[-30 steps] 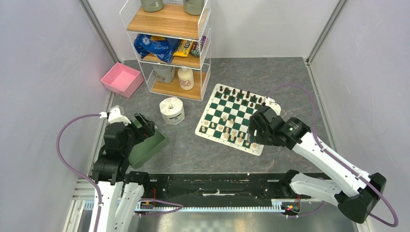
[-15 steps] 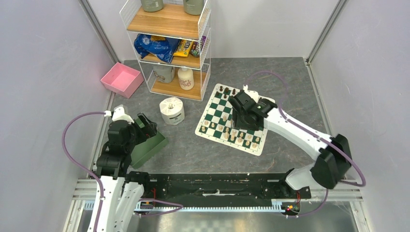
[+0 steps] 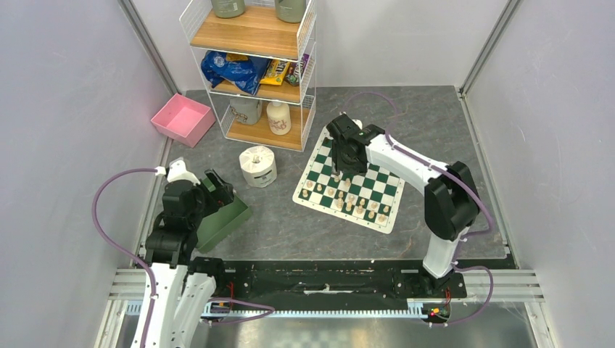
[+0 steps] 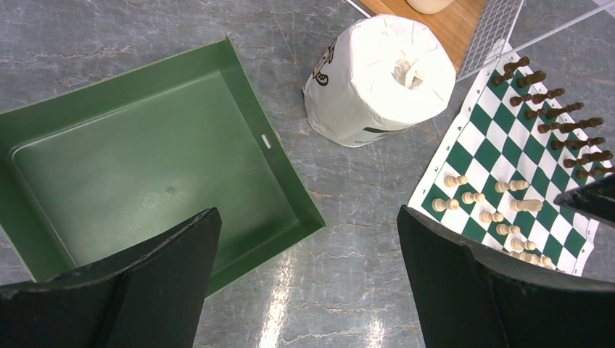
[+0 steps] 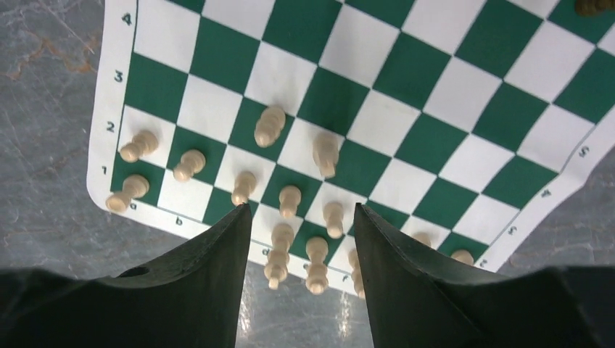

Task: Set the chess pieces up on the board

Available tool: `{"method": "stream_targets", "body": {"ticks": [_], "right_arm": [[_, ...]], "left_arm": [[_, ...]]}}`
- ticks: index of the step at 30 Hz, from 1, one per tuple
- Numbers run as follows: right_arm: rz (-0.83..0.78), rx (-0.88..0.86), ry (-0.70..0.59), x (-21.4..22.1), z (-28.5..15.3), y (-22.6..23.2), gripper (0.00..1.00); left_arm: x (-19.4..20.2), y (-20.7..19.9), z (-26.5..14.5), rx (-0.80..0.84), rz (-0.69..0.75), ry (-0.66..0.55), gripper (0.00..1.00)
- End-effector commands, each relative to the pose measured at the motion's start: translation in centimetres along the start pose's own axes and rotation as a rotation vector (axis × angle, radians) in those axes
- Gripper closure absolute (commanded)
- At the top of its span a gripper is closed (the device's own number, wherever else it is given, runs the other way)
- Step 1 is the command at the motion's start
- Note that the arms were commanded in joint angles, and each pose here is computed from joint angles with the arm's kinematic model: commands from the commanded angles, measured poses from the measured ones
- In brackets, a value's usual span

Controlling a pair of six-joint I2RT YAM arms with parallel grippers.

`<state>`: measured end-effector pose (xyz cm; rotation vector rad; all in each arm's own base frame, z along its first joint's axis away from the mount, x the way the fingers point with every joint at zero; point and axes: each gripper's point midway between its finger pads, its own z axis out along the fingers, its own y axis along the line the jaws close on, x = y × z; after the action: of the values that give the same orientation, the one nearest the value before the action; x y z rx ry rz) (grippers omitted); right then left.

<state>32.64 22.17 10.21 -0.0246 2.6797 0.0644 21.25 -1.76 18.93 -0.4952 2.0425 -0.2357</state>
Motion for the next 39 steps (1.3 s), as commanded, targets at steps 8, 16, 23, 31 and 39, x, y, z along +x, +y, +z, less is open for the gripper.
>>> {"method": "stream_targets", "body": {"ticks": [8,16,23,31,39], "right_arm": [[-0.081,-0.088,0.003,-3.4,3.4,3.9,0.44],[-0.095,-0.068,0.015,-2.9,4.0,3.3,0.44],[-0.094,-0.066,-0.01,-3.2,3.8,3.2,0.44],[-0.078,-0.063,-0.002,-3.0,4.0,3.2,0.44],[-0.075,-0.062,0.009,-3.0,4.7,3.5,0.52]], "left_arm": [[-0.5,-0.4,0.4,0.017,0.021,-0.019,0.02],[-0.4,-0.5,0.6,0.021,0.022,-0.008,0.01],[-0.4,-0.4,0.7,0.013,0.019,-0.01,0.01],[-0.2,-0.6,0.8,0.028,0.023,-0.002,0.01],[-0.1,-0.9,0.9,0.042,0.028,0.011,0.02]]}}
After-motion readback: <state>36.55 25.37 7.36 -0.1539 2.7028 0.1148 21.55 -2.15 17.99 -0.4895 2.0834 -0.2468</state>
